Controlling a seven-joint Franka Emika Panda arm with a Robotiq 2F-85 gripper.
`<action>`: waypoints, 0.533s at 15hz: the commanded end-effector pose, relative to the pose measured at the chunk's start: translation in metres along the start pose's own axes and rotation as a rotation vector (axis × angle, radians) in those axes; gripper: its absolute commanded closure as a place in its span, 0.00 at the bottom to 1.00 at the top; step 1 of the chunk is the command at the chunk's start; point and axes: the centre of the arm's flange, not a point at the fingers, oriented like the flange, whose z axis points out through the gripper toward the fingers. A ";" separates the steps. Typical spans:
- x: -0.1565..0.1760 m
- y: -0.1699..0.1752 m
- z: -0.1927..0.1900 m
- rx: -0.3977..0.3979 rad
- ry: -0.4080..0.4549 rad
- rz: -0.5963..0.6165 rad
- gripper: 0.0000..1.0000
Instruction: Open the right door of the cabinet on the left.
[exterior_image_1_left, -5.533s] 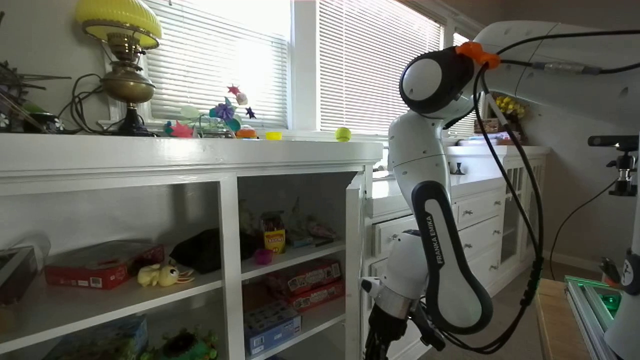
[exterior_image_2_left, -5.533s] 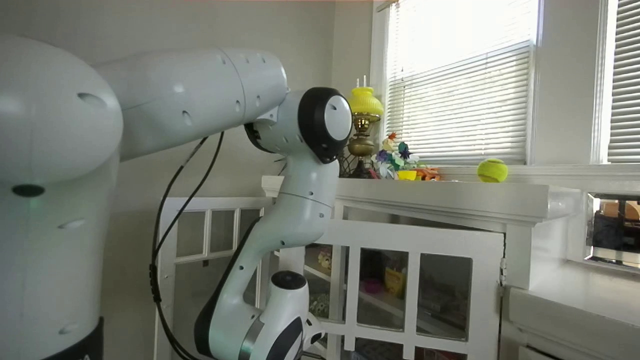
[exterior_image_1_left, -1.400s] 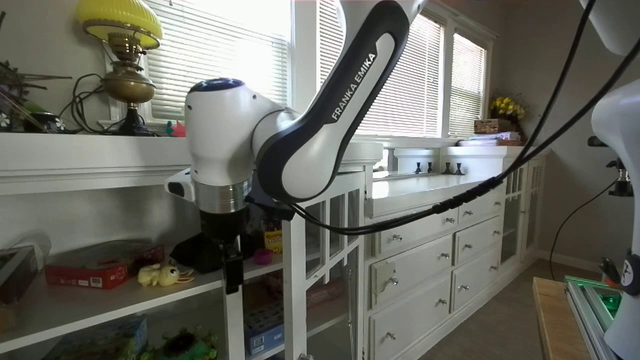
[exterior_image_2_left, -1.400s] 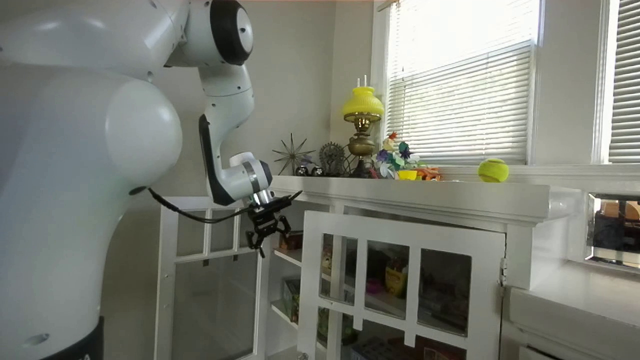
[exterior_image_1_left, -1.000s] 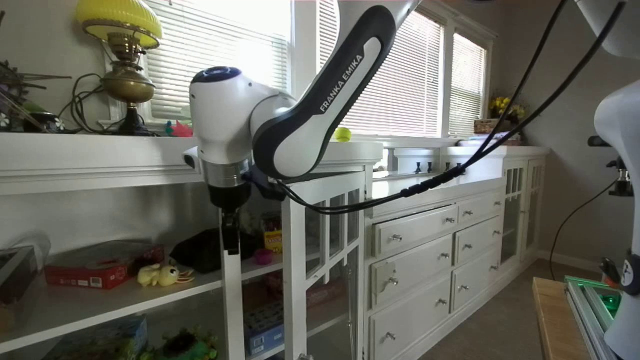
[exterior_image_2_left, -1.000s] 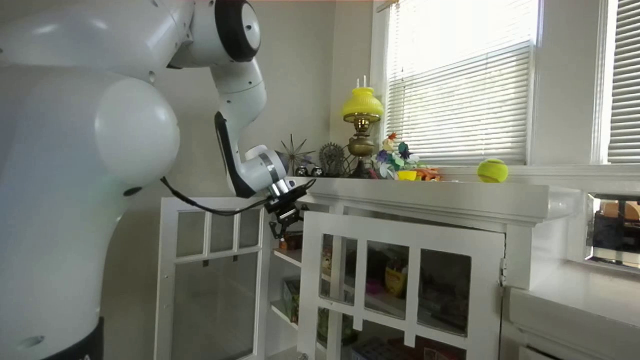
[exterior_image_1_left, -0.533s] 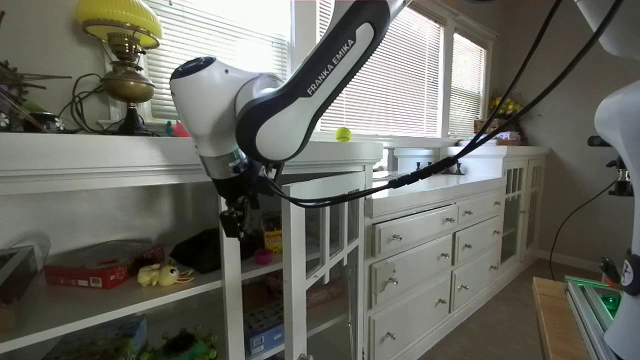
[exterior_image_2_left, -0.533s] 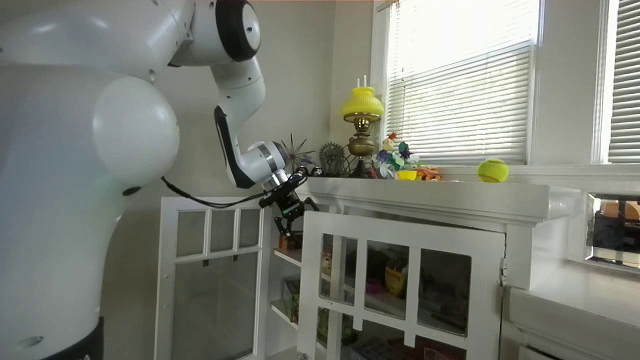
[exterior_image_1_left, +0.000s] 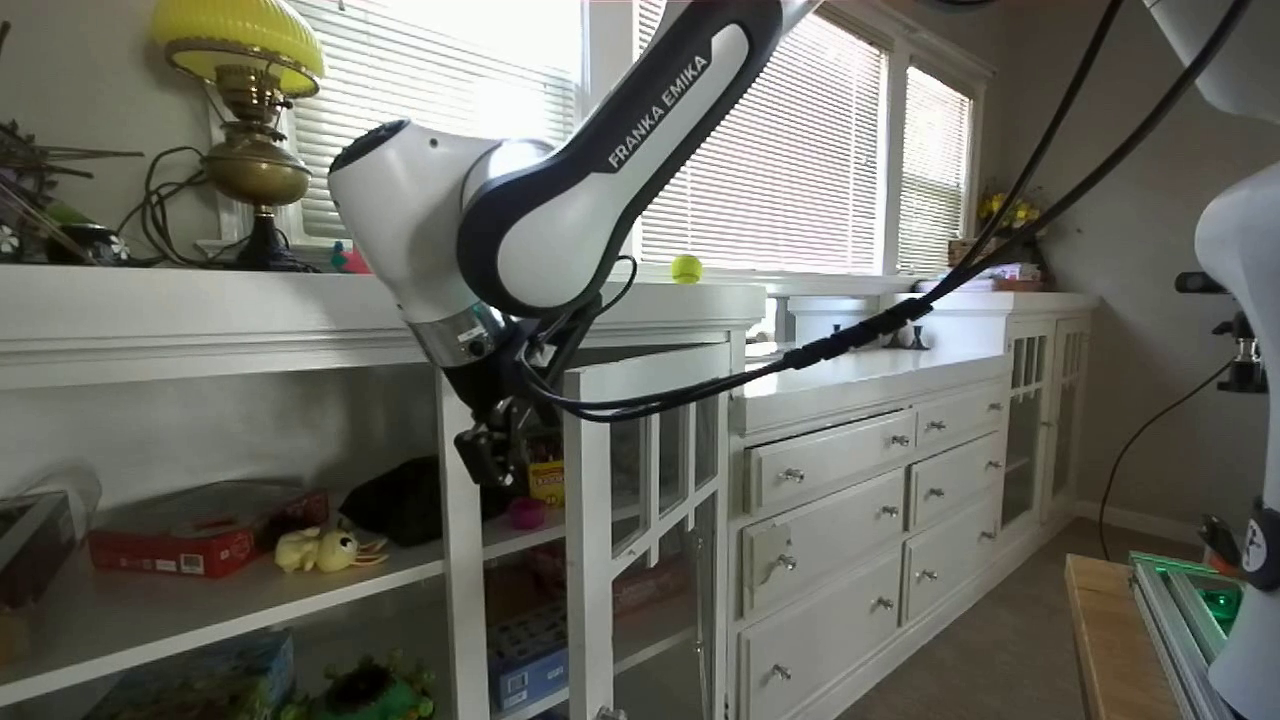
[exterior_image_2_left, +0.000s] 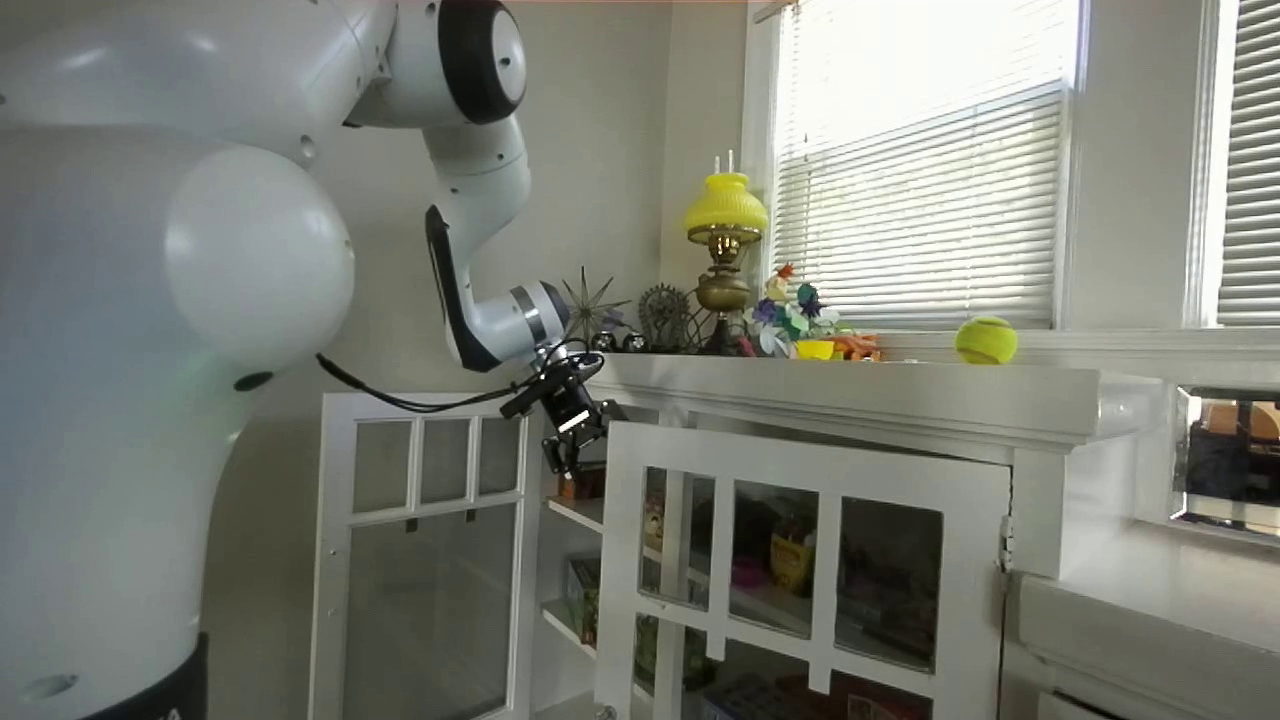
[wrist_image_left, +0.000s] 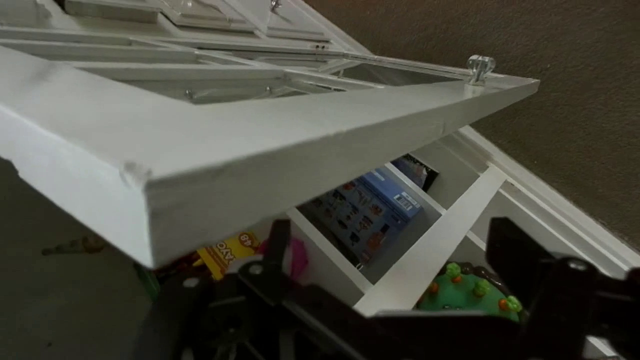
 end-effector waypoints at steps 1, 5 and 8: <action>-0.019 0.005 0.002 0.040 -0.060 0.065 0.00; -0.035 0.000 0.012 0.070 -0.100 0.101 0.00; -0.052 -0.005 0.018 0.083 -0.142 0.128 0.00</action>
